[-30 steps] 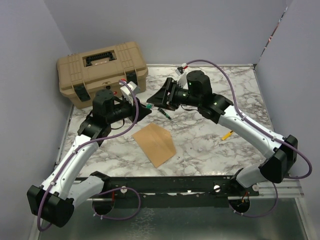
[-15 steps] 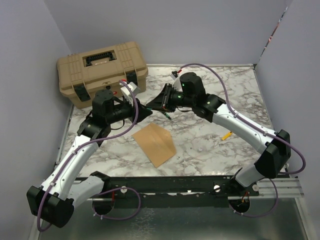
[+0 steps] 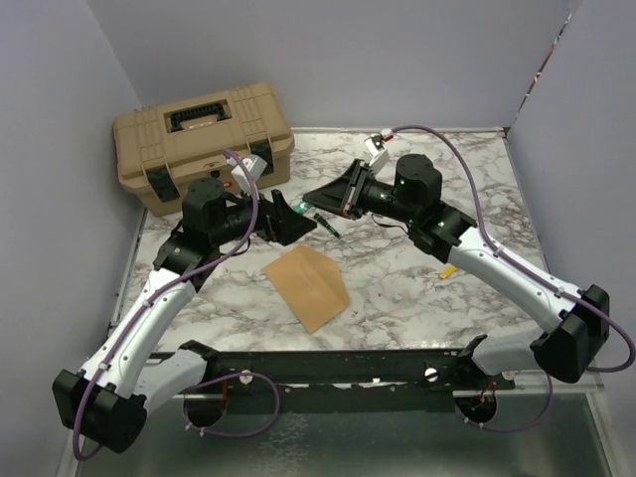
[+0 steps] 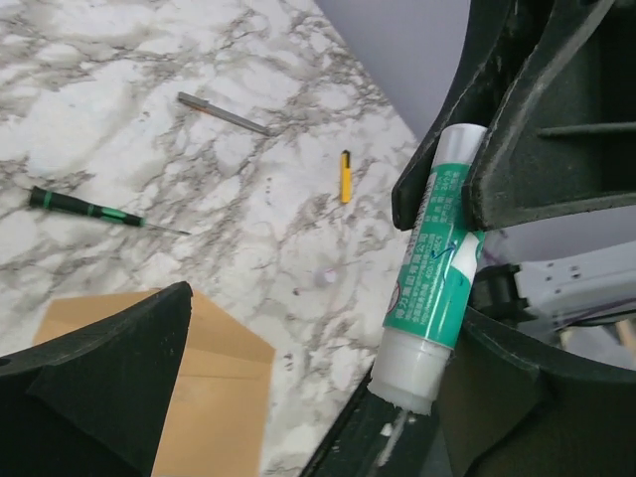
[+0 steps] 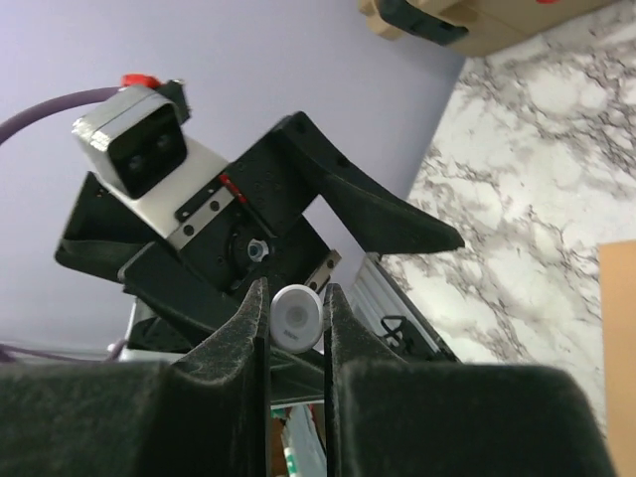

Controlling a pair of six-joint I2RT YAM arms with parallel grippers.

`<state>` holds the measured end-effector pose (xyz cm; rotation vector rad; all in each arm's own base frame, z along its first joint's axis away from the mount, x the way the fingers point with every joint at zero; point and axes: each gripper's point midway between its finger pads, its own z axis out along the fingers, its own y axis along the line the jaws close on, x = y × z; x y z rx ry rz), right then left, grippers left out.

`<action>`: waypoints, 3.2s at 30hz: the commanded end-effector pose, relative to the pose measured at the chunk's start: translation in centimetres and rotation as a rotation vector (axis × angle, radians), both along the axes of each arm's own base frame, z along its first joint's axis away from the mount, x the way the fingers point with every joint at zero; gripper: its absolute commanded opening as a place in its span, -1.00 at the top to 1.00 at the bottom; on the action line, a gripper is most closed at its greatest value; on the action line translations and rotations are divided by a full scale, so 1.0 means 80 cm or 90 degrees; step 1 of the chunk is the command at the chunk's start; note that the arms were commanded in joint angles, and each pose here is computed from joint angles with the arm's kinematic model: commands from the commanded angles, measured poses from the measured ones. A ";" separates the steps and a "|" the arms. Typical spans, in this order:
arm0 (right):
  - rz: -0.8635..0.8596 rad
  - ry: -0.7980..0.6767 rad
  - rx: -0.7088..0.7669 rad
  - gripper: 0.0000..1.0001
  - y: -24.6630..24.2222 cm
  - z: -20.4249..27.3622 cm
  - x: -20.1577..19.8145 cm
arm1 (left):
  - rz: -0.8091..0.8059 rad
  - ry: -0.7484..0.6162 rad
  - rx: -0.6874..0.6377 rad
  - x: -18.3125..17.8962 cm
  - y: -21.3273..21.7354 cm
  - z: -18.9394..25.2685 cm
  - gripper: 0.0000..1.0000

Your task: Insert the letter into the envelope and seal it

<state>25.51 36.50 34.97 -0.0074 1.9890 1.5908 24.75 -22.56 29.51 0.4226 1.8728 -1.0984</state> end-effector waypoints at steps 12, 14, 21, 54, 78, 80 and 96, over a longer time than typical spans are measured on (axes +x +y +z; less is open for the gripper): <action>-0.051 -0.033 0.160 0.99 -0.037 0.068 -0.002 | 0.018 0.106 -0.294 -0.022 -0.012 0.127 -0.79; -0.044 -0.025 0.170 0.99 -0.037 0.066 -0.004 | 0.020 0.119 -0.319 -0.021 -0.012 0.129 -0.57; -0.022 -0.008 0.176 0.99 -0.031 0.058 -0.007 | 0.017 0.152 -0.374 -0.017 -0.014 0.126 -0.07; 0.164 -0.101 0.167 -0.03 -0.012 0.089 -0.056 | -0.031 0.118 -0.320 -0.023 -0.024 0.110 1.00; 0.109 -0.088 0.148 -0.08 -0.008 0.074 -0.029 | -0.042 0.072 -0.298 -0.042 -0.016 0.119 1.00; 0.108 -0.077 0.162 -0.08 -0.009 0.075 -0.029 | -0.040 0.064 -0.303 -0.043 -0.015 0.123 1.00; 0.144 -0.062 0.194 0.08 -0.006 0.078 -0.035 | -0.033 0.061 -0.311 -0.040 -0.014 0.122 1.00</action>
